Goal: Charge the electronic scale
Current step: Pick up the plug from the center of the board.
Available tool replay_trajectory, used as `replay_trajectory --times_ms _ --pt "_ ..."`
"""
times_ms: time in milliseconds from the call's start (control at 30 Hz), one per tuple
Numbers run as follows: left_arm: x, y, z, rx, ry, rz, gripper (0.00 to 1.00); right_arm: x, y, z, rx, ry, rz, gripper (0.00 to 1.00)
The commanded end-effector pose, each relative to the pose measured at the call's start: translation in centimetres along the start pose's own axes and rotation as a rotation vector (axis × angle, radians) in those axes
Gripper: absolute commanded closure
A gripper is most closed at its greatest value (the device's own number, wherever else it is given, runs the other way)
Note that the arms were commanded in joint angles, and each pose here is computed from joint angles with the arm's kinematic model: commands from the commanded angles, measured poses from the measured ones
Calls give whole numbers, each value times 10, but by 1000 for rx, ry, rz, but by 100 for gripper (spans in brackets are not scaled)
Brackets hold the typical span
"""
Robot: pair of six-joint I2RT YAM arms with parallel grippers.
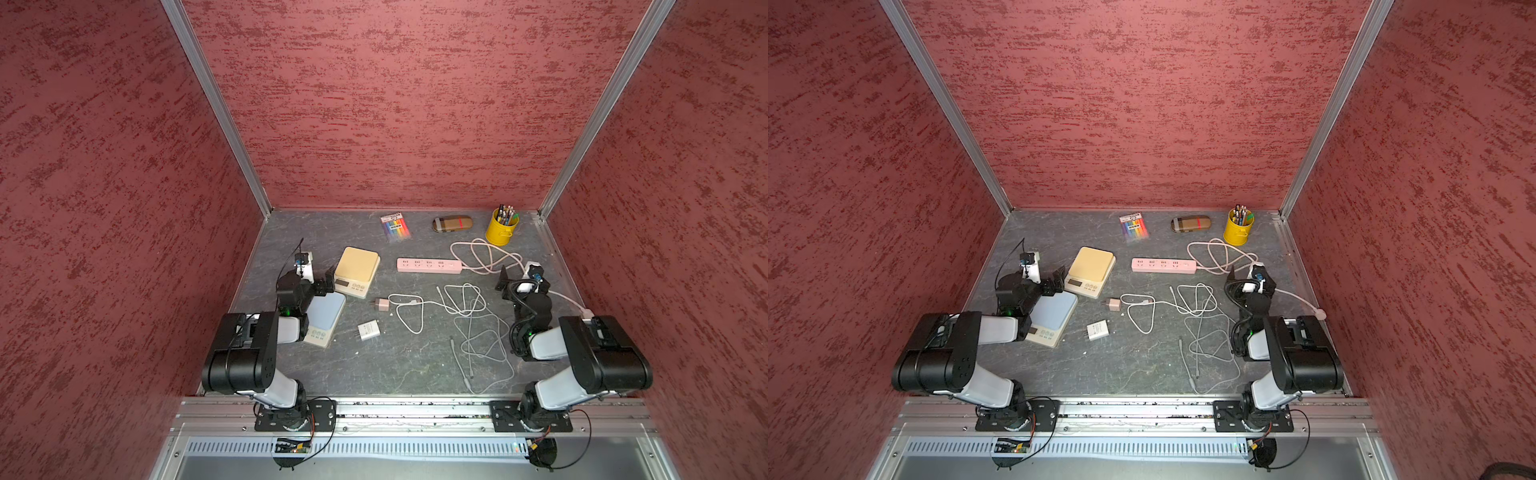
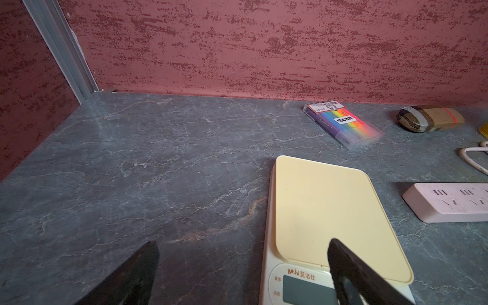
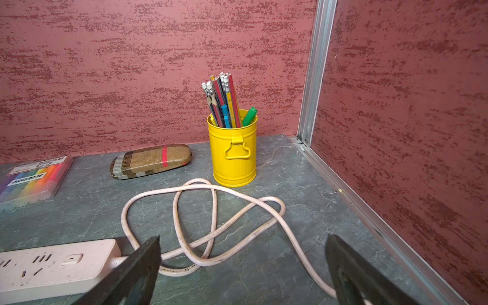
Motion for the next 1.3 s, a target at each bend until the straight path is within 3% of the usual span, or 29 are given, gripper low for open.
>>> replay_trajectory --times_ms 0,767,900,1067,1167,1267 --pt "-1 6 2 3 7 -18 0 -3 11 4 -20 21 -40 1" --pt "0 5 6 19 8 -18 0 -4 11 4 -24 28 -35 1" --pt "10 25 3 8 -6 -37 0 -2 15 4 -27 27 -46 1" --pt "21 60 -12 -38 -104 97 0 5 40 18 -21 82 -32 1" --pt "28 72 -41 -168 -257 145 0 -5 52 18 -206 19 80 1" --pt "34 64 -83 -310 -437 227 0 -9 48 42 -344 78 235 2"
Point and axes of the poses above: each gripper's point midway between its finger pads, its own x axis back along the fingers, its own z axis along the line the jaws close on, y = z × x, the point moved 1 cm from there along x, back along the fingers, and after that the axes turned 9 degrees about -x, right-handed, at the moved point
